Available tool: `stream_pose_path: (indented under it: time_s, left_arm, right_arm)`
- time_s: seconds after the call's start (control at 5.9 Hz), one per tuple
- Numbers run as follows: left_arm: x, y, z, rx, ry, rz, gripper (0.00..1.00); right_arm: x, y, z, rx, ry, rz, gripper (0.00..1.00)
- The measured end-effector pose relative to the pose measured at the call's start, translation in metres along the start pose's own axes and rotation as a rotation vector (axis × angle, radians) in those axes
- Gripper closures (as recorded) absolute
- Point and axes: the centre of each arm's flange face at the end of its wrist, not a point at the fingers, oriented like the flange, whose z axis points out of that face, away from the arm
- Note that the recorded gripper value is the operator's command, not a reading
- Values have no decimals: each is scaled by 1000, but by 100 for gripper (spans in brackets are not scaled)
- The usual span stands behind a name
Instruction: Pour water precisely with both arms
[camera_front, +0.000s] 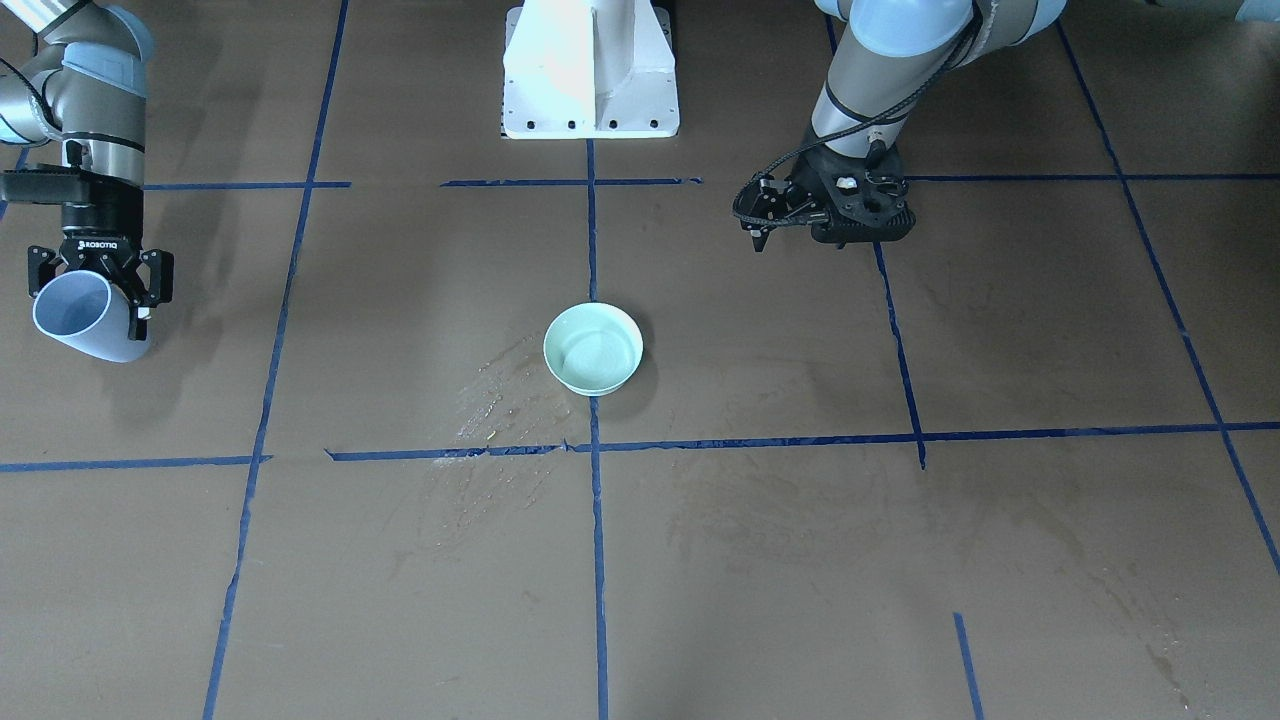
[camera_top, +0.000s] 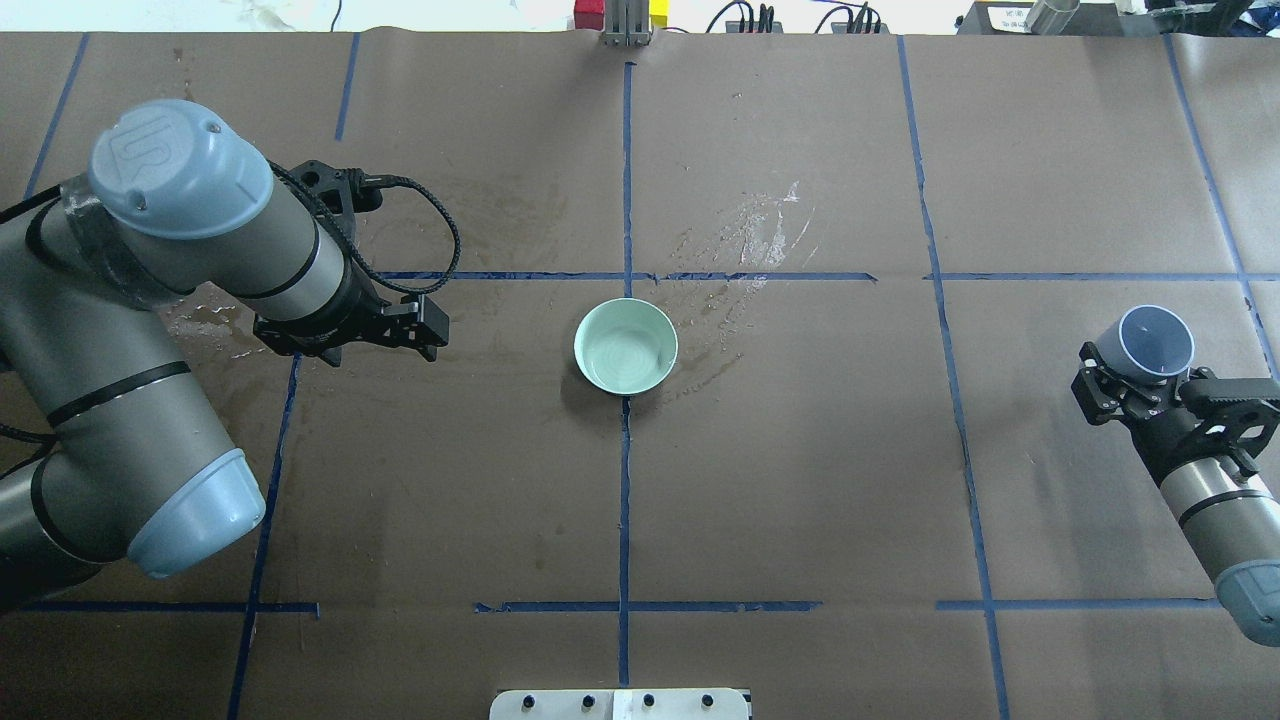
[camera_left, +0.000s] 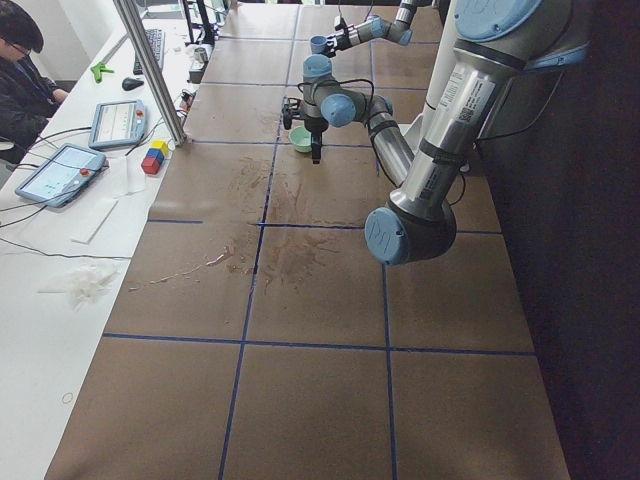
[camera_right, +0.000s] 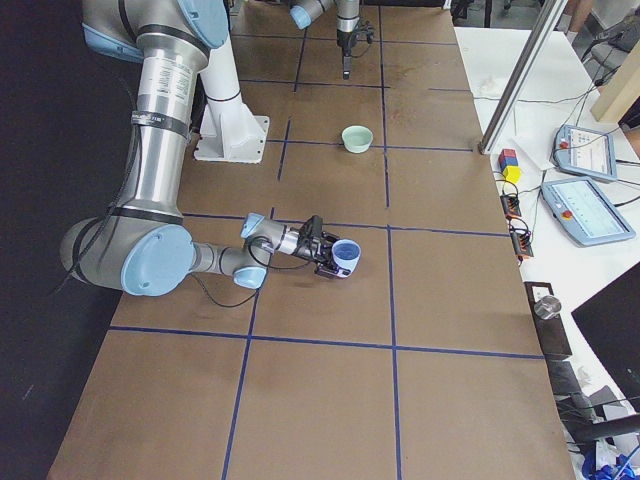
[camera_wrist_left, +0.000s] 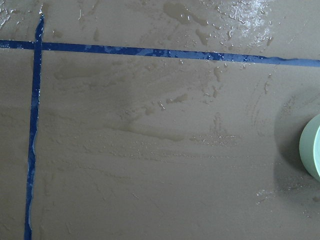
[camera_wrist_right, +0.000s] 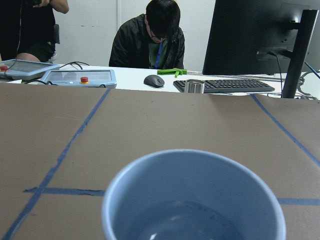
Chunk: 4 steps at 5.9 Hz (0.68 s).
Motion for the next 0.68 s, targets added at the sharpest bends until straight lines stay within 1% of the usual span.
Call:
stream_pose_path:
  time_s: [0.17,0.34,0.51,0.68]
  left_arm:
    - [0,0,0,0,1,0,0]
    - [0,0,-1,1,1,1,0]
    - [0,0,0,1,1,1,0]
    - [0,0,0,0,1,2,0]
  right_arm:
    - [-23,-13,0,23,-26,-28,92]
    - [-62,-29,4,66,-56,-90,93]
    - [-97,-40,7,100,-79,-135,98]
    - [-124,-48,9,123,-96,-163,100]
